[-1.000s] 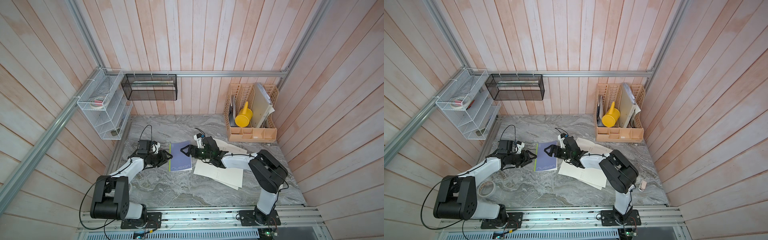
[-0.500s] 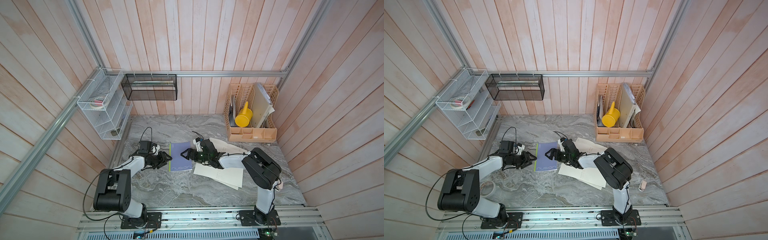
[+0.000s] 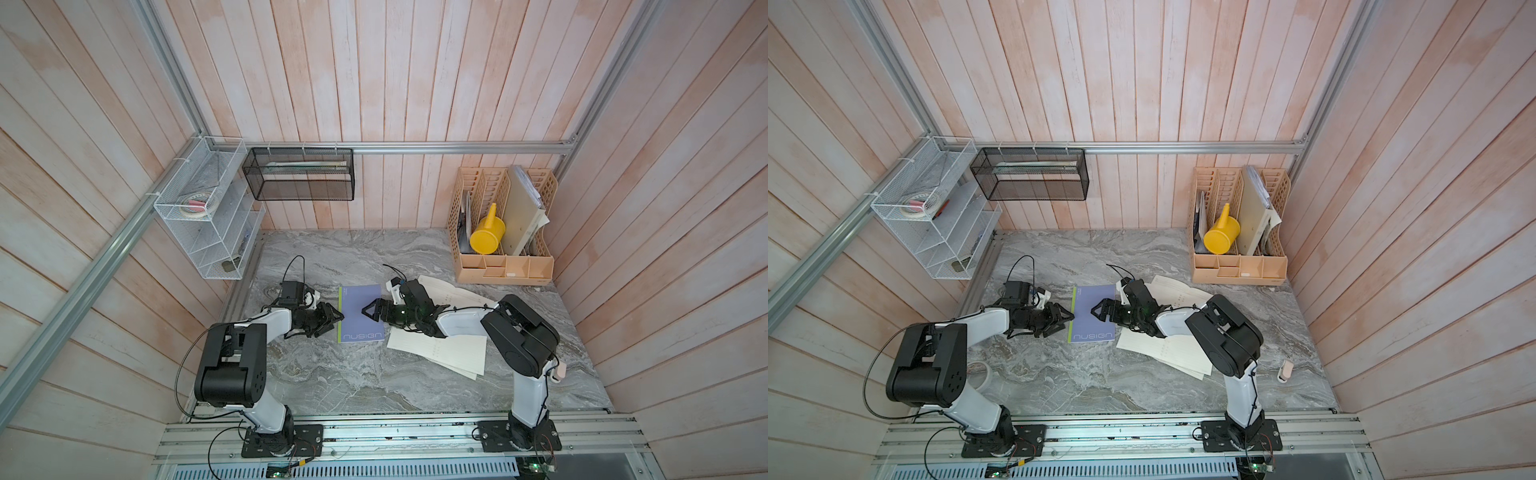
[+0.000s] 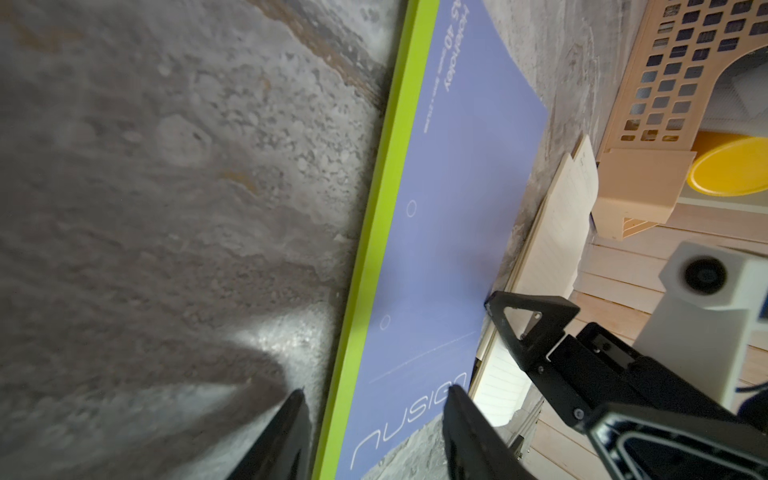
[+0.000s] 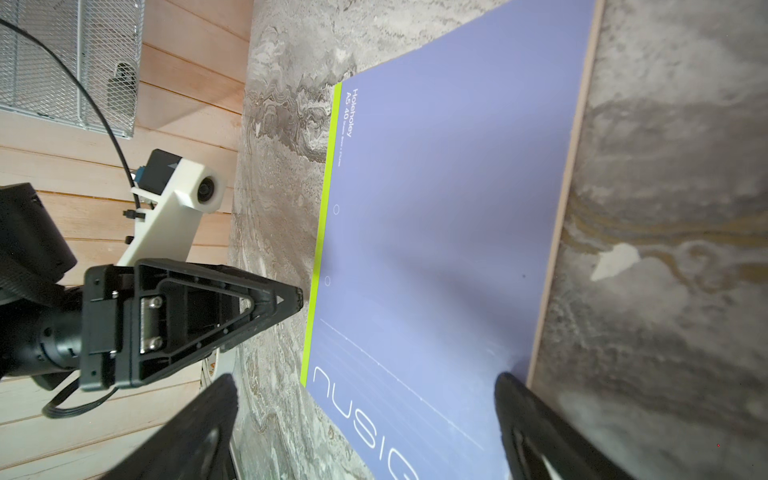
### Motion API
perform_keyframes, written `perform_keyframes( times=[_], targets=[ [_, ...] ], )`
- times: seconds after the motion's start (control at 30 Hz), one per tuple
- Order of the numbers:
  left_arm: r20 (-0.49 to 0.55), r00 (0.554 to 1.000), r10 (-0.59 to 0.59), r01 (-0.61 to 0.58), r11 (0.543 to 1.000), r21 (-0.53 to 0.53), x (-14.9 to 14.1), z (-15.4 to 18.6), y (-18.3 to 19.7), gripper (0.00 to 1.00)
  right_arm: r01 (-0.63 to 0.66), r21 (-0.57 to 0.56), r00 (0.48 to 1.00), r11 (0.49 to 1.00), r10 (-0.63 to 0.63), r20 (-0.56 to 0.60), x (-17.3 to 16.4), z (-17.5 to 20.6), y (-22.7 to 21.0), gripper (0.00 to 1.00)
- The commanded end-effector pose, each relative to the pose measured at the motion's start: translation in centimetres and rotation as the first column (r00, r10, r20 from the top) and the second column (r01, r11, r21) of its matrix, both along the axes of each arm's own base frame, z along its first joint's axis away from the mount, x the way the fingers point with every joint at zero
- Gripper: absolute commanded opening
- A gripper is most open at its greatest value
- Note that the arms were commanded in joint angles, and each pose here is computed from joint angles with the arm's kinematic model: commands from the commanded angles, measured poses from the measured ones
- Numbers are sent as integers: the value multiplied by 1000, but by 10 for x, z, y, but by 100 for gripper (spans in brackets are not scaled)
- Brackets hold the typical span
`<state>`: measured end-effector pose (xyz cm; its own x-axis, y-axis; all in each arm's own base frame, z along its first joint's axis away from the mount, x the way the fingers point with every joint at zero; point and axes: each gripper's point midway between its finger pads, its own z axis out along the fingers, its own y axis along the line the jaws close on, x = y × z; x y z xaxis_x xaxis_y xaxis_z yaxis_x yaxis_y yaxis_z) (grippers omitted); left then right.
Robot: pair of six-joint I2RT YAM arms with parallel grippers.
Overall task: Close the notebook
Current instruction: Pick up the notebook from the center of the board.
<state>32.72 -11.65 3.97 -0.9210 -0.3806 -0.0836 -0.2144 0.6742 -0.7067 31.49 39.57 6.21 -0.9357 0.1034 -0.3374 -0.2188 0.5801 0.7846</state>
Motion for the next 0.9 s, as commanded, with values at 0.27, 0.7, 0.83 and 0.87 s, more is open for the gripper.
perform_keyframes(
  times=[0.27, 0.7, 0.83, 0.87],
  targets=[
    [13, 999, -39, 41, 993, -108, 6, -4, -13, 55, -4, -62, 999, 998, 1, -51, -7, -25, -7, 98],
    [78, 996, -42, 62, 959, -278, -4, -2, -29, 52, -30, -50, 994, 998, 24, -105, -15, -44, -2, 98],
    [162, 986, -36, 89, 937, -337, 2, 16, -35, 52, -35, -49, 990, 998, 28, -137, -20, -54, -2, 98],
    [181, 983, -31, 94, 931, -354, 2, 22, -36, 52, -36, -47, 990, 998, 29, -141, -21, -56, -2, 98]
  ],
)
